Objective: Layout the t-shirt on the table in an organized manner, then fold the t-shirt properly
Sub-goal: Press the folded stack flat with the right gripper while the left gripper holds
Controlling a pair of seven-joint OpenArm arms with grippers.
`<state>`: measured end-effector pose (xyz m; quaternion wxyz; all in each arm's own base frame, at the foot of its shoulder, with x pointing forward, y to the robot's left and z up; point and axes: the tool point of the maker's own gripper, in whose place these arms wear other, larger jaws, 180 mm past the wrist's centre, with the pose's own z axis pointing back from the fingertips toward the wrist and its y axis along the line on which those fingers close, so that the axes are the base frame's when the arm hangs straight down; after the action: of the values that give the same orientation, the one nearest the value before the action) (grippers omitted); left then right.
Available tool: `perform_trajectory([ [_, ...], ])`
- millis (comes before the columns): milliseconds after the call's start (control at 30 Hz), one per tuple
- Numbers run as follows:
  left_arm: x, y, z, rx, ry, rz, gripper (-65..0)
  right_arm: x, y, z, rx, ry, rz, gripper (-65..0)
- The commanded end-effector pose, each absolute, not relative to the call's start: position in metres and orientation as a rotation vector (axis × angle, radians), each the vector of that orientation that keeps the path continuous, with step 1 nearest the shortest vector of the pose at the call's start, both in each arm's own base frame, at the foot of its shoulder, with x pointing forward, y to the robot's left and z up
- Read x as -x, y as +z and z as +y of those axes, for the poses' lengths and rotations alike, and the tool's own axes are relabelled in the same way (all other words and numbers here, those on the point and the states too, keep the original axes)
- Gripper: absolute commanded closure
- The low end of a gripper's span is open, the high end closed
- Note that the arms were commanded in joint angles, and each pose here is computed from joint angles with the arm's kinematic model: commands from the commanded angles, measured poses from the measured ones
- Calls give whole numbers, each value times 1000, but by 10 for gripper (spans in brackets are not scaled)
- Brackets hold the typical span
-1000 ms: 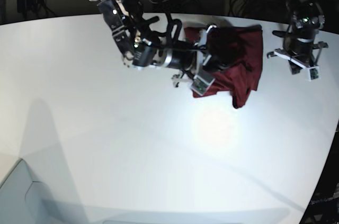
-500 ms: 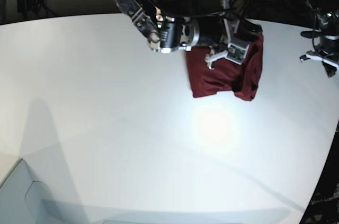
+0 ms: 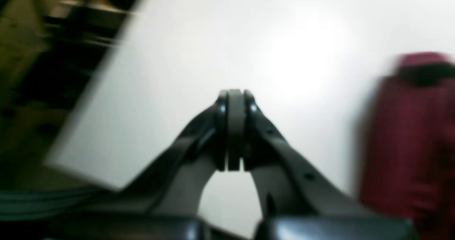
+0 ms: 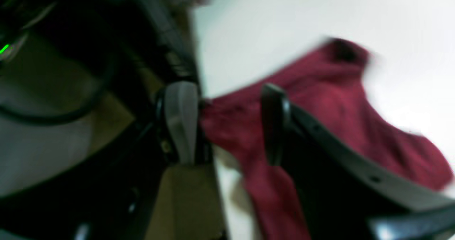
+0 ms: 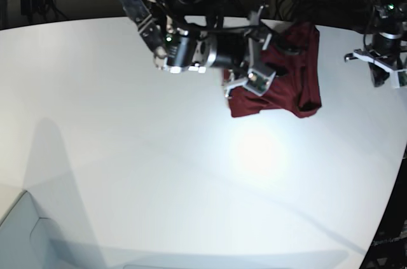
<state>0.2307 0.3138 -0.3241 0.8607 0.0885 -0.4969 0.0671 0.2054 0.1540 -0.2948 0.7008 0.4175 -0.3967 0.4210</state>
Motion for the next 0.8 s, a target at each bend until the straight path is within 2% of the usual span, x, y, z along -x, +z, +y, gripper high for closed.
perform_trajectory([
  [0,-242,-302,306,-162,120,-1122,-5,-215,-283,149,-948,900,-937,-301],
  [133,-245,-306,265,-3,107,-1067,-2,-249,-294,106,-848,766,-966,-281],
  [267,-255,-306,231,157,97,-1052,-1,-270,-301,70,-774,658,-987,-165],
  [467,-262,-339,200,237,50,-967,-1,-264,-311,61,-764,616,-961,0],
  [767,-263,-384,223,199,82,-840,-1,-243,-297,109,-871,726,-951,0],
])
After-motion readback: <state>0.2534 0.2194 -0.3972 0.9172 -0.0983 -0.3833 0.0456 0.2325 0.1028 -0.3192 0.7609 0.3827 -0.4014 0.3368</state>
